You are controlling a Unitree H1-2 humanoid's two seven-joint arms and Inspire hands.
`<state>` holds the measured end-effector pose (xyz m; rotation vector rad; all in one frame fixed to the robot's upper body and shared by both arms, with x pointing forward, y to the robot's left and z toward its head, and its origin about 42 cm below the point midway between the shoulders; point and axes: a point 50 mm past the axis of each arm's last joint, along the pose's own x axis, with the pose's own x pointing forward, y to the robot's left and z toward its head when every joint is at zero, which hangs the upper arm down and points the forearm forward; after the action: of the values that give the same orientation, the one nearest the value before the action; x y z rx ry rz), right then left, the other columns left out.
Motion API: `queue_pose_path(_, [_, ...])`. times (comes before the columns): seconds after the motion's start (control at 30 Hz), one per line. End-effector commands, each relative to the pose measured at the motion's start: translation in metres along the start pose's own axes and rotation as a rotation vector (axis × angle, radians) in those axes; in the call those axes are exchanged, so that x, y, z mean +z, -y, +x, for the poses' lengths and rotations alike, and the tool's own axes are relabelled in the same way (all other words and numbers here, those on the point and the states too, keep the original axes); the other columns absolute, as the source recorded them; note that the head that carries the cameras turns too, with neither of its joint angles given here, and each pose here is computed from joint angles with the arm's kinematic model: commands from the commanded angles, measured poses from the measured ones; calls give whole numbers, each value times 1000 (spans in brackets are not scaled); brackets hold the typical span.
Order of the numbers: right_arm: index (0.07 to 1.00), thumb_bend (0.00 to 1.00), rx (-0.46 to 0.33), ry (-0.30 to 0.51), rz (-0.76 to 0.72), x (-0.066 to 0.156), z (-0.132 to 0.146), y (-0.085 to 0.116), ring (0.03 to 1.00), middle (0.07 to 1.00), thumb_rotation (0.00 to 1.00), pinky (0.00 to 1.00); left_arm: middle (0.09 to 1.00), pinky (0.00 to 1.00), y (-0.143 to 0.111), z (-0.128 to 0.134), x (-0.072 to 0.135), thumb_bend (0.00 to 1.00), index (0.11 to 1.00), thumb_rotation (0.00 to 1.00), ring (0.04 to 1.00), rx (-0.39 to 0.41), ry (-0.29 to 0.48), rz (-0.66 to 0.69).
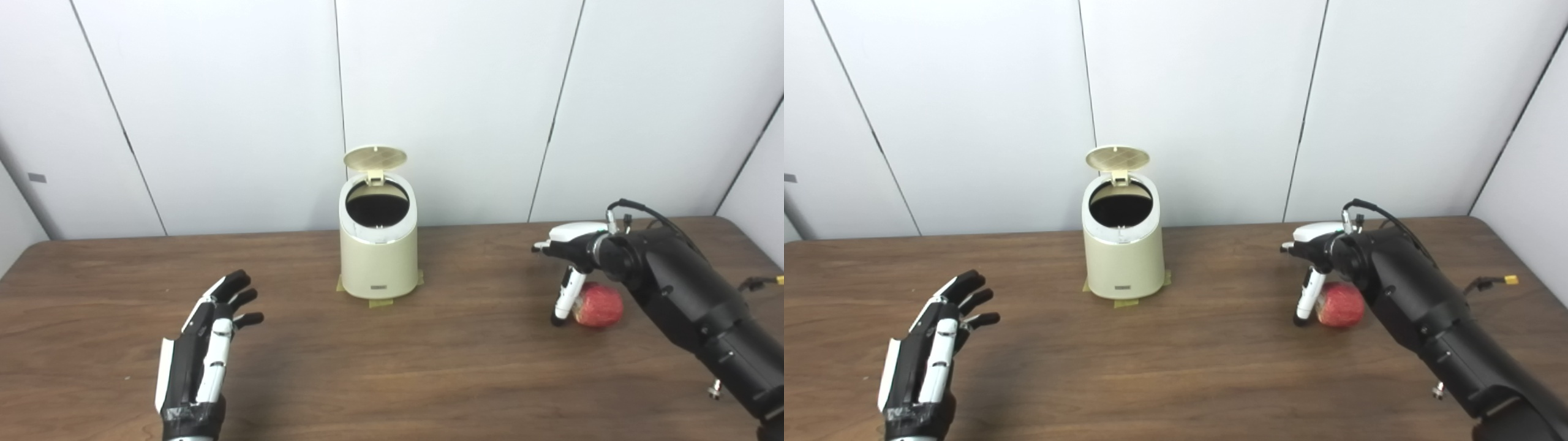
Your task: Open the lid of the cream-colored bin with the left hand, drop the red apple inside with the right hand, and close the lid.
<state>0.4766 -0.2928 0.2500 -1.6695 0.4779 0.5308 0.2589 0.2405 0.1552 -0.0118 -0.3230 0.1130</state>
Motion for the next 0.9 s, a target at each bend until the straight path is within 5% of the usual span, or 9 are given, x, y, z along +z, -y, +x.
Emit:
queue_pose_path(0.0, [979, 1000, -55, -26, 31, -15, -17, 31, 1000, 1000, 319, 759, 841, 671, 2, 3, 12, 277, 806, 712, 804, -13, 59, -2])
queue_pose_path(0.3, [933, 1000, -26, -27, -21, -17, -32, 28, 959, 983, 368, 730, 844, 664, 2, 4, 12, 273, 801, 711, 804, -9, 64, 2])
queue_pose_path(0.63, [916, 1000, -96, -39, -4, -30, -48, 17, 845, 943, 350, 652, 838, 655, 0, 5, 12, 285, 795, 703, 797, -11, 68, 15])
queue_pose_path(0.87, [912, 1000, -70, -53, -16, -30, -52, 5, 953, 993, 310, 694, 839, 656, -1, 5, 11, 294, 794, 696, 796, -11, 67, 14])
